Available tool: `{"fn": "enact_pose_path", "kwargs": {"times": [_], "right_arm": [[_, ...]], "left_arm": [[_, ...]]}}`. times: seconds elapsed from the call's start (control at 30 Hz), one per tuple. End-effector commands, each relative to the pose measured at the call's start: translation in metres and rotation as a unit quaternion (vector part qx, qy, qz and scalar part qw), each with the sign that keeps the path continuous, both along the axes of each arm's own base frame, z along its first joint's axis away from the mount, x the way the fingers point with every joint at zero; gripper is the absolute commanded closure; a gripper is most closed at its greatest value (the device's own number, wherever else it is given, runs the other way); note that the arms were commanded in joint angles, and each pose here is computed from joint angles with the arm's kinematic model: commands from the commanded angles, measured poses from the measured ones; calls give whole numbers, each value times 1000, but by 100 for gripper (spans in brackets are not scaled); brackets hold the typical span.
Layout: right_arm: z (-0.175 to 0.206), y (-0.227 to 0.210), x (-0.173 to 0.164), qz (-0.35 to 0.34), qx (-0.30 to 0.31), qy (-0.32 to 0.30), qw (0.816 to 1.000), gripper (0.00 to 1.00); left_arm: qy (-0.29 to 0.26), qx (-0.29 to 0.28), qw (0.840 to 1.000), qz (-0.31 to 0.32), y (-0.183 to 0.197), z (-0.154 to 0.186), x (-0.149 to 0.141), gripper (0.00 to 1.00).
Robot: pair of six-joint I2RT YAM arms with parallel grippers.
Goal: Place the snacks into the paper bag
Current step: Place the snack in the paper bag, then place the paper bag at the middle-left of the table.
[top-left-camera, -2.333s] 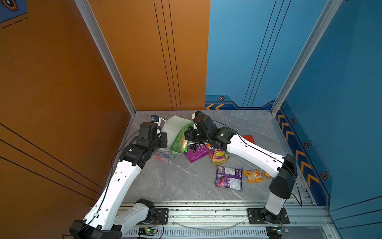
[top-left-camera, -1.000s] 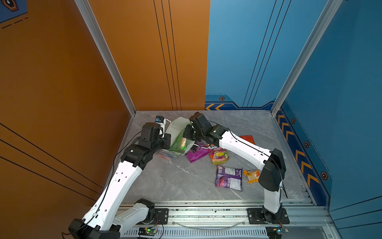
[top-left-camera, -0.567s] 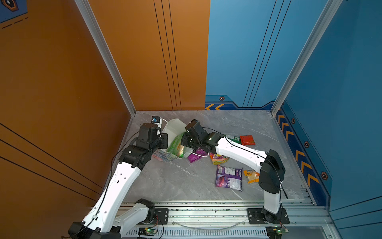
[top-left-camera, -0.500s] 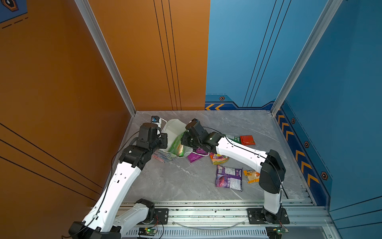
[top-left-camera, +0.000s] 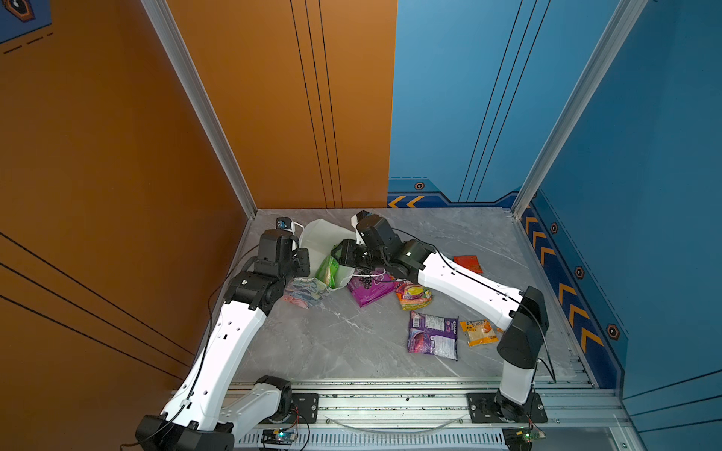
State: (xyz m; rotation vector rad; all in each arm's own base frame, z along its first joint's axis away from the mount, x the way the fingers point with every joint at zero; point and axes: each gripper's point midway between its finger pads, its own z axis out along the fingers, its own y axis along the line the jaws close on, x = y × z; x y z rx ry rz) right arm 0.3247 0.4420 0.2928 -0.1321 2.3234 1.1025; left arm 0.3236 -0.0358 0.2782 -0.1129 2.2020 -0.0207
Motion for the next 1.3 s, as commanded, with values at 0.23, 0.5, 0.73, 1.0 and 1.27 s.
{"fn": "enact_pose_path", "kwargs": {"times": [0.23, 0.5, 0.73, 1.0, 1.27], "right_arm": [[46, -105, -13, -7, -22, -108, 994, 49], [-30, -147, 10, -41, -31, -97, 994, 0], [-91, -167, 19, -57, -150, -69, 985, 1], [-147, -142, 25, -22, -192, -10, 981, 4], [-187, -102, 10, 32, -240, 18, 970, 6]], "left_arm": [[19, 3, 998, 55, 28, -2, 0, 100], [24, -27, 998, 57, 23, 6, -6, 100], [31, -35, 996, 80, 32, -10, -14, 100], [10, -37, 996, 86, 39, -6, -17, 100], [7, -45, 996, 72, 34, -5, -17, 100]]}}
